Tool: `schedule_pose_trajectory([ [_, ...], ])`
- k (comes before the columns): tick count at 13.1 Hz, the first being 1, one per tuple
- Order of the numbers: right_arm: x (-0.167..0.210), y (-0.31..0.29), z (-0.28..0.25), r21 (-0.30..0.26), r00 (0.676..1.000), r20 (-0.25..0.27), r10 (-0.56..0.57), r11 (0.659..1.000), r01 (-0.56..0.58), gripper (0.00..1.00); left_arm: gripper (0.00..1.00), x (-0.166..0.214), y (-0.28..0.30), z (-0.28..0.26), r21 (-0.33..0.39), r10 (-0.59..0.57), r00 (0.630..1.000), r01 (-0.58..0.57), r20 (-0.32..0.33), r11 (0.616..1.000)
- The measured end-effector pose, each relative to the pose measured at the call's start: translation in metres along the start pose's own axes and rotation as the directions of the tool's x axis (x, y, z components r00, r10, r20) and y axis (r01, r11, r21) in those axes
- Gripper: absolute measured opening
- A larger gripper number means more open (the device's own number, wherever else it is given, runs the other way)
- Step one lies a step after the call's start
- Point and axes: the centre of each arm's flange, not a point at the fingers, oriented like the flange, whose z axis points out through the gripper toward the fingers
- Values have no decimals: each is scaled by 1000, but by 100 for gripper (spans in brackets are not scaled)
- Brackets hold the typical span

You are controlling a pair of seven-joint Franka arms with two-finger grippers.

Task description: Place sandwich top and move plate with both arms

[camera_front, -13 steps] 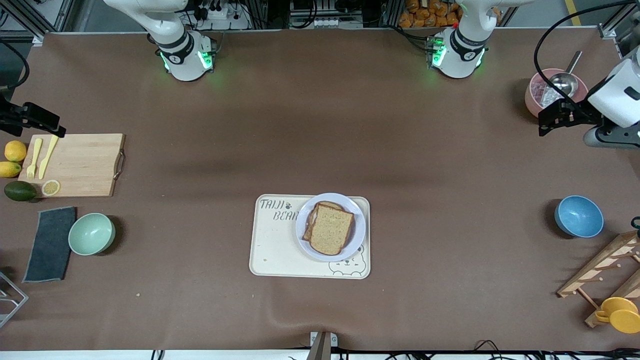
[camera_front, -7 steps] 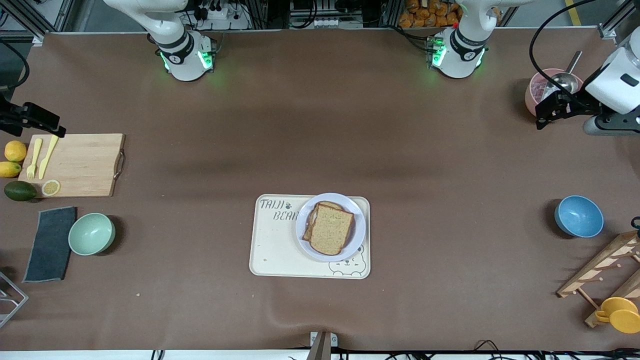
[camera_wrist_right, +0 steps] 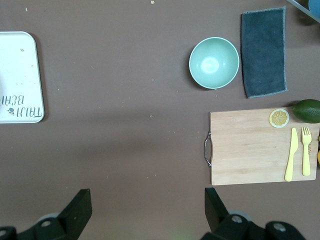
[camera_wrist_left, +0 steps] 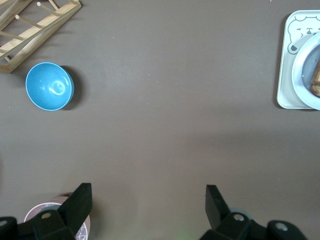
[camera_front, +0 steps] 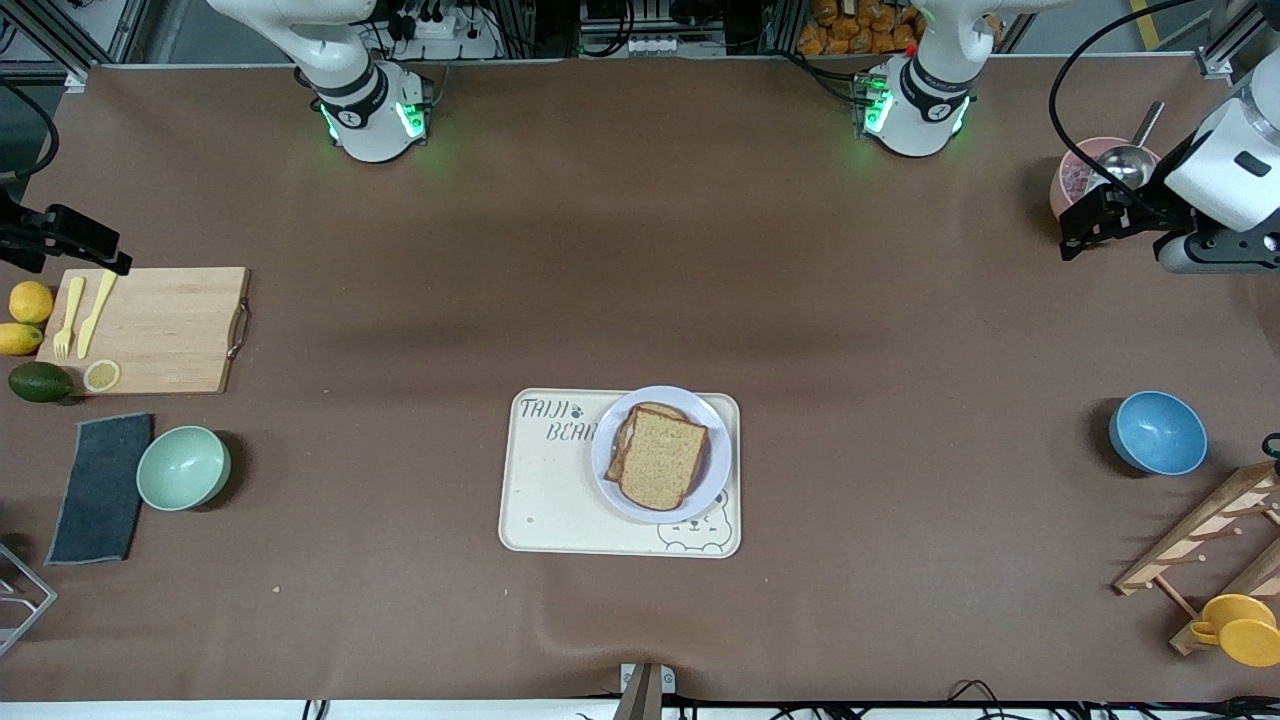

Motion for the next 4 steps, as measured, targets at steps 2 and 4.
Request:
schedule_pose_trajectory([
  [2,0,0,0,0,1000,0,0,1000,0,100,100,0,2,0,0,4,1000,-4,-1,1000],
  [4,0,0,0,0,1000,0,0,1000,0,100,100,0,2,-2,-1,3,1000,-3,-5,1000],
])
